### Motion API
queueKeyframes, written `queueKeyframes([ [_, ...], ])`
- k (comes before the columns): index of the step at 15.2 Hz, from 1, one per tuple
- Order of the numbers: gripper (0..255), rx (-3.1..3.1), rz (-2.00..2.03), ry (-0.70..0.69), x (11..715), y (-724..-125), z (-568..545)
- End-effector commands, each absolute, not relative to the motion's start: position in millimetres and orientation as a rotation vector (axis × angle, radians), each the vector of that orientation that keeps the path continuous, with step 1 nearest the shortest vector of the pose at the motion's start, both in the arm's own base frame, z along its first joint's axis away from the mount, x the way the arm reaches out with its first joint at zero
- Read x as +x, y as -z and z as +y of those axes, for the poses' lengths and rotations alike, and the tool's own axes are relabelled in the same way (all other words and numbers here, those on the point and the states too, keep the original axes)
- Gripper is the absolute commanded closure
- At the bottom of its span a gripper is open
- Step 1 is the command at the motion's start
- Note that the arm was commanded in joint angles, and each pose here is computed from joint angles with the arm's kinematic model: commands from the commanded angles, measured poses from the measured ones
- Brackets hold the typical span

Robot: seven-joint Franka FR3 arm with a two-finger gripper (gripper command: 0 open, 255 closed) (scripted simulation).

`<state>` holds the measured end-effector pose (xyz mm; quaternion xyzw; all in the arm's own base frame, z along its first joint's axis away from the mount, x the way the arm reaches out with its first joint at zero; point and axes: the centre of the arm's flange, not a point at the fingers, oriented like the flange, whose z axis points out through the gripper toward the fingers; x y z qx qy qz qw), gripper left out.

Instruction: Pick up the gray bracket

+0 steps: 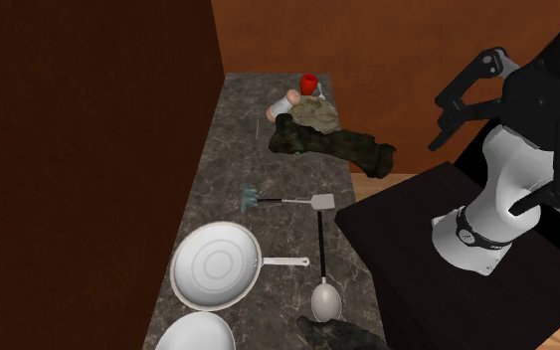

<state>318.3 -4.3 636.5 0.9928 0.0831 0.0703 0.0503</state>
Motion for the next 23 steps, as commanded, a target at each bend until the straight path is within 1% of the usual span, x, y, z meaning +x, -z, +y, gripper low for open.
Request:
queueKeyframes([
  [1, 0, 3.023, 0.253, -0.214, 318.3, -636.5, -4.3],
  [23, 0, 3.06, 0.573, -0.139, 366.8, -441.6, -226.4],
])
